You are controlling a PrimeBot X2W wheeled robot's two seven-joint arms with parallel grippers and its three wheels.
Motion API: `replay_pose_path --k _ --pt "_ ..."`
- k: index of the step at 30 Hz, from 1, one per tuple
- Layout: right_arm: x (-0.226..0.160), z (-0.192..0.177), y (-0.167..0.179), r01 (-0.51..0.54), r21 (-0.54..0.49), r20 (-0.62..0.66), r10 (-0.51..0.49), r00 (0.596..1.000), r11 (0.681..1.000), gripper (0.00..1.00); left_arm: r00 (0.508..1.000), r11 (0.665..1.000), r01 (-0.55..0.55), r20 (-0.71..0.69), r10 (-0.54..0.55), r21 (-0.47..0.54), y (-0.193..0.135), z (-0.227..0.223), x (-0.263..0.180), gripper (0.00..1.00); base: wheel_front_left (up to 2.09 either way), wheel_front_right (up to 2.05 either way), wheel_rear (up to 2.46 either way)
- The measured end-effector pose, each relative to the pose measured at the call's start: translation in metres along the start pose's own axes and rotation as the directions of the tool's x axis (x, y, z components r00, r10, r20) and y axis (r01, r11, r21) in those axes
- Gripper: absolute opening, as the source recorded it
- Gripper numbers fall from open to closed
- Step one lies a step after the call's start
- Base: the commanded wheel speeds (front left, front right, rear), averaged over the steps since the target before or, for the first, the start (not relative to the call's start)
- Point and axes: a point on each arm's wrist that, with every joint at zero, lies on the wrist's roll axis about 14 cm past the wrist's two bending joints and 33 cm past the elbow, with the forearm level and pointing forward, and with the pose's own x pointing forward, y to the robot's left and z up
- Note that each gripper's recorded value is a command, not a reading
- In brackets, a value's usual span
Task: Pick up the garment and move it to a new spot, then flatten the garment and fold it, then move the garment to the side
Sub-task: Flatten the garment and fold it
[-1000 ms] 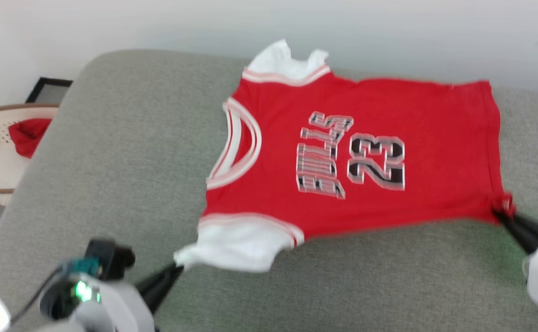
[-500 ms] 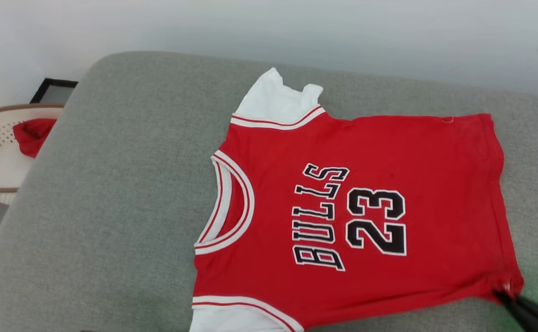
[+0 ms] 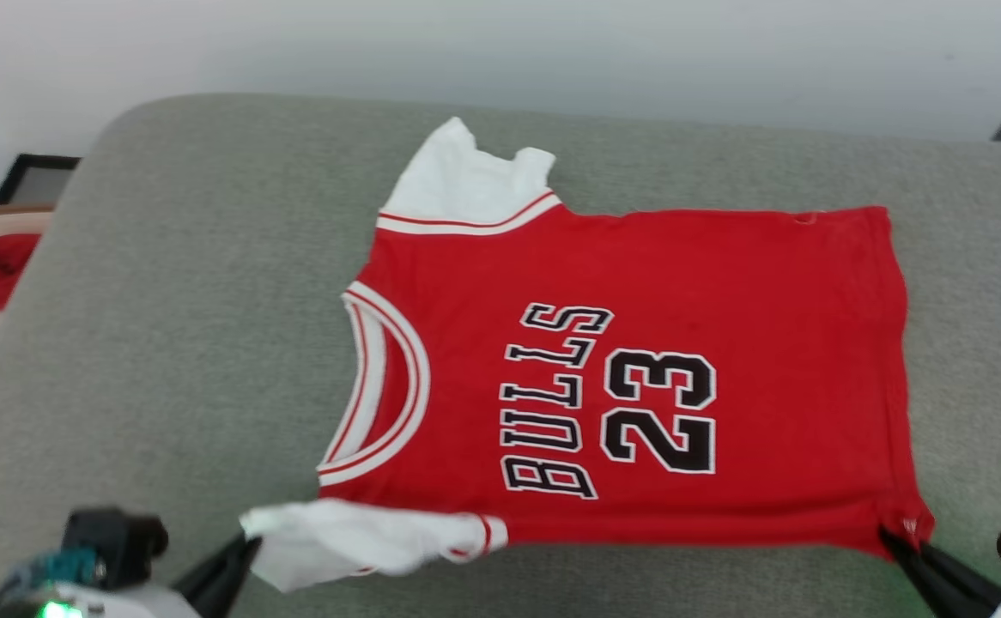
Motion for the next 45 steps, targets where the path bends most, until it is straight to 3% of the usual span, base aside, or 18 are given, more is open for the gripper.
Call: replay_pose_path --k 10,19,29,36,41,45 --pt "0.009 0.034 -0.022 0.074 0.016 0.035 -0.074 0.997 0.997 0.00 0.996 0.972 0.074 0.022 -0.081 0.222 -0.001 0.059 0.046 0.00 0.00 0.00 0.00" --pt "0.025 0.036 -0.047 0.125 0.034 -0.024 -0.125 0.992 0.992 0.00 0.991 0.939 0.130 0.000 -0.137 0.319 -0.002 0.088 0.093 0.00 0.00 0.00 0.00" --pt "0.051 0.028 -0.055 0.127 0.050 -0.119 -0.120 0.986 0.991 0.00 0.977 0.930 0.201 -0.138 -0.165 0.307 -0.002 0.067 0.141 0.00 0.00 0.00 0.00" --pt "0.064 0.018 -0.053 0.114 0.064 -0.194 -0.100 0.976 0.991 0.00 0.957 0.944 0.222 -0.241 -0.163 0.243 0.002 0.043 0.157 0.00 0.00 0.00 0.00" --pt "0.070 0.018 -0.051 0.105 0.066 -0.227 -0.088 0.970 0.992 0.00 0.944 0.958 0.219 -0.290 -0.159 0.185 0.003 0.035 0.161 0.15 0.00 0.00 0.00" --pt "0.071 0.019 -0.051 0.105 0.065 -0.241 -0.087 0.967 0.992 0.00 0.937 0.967 0.213 -0.310 -0.161 0.142 0.002 0.033 0.162 0.38 0.00 0.00 0.00"
